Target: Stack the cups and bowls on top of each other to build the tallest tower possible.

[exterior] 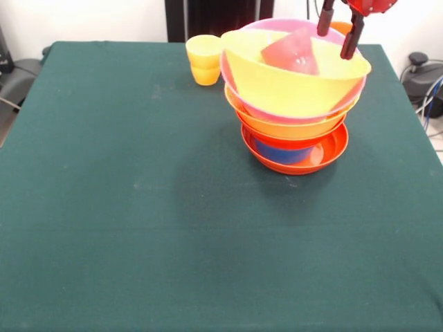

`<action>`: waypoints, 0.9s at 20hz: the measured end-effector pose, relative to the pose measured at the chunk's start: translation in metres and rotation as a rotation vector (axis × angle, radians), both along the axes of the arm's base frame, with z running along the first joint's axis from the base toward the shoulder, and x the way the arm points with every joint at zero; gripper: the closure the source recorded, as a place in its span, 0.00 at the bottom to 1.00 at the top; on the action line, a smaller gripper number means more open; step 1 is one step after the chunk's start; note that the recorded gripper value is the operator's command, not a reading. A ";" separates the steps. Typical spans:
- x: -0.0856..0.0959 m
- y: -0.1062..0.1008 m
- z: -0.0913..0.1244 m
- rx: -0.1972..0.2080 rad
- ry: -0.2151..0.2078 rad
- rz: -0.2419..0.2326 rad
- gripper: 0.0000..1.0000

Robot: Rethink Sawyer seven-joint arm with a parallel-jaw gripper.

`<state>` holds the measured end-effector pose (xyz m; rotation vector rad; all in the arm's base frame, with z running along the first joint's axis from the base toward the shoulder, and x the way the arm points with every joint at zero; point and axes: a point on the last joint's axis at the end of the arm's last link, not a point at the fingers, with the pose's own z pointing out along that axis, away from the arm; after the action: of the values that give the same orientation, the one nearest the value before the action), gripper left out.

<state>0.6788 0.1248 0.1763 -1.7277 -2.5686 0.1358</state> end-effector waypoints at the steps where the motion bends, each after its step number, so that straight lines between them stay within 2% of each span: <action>1: 0.000 0.000 0.000 0.000 0.002 0.000 0.00; 18: -0.010 0.002 0.001 0.012 0.072 -0.005 0.00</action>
<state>0.6692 0.1265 0.1778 -1.6927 -2.5095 0.1789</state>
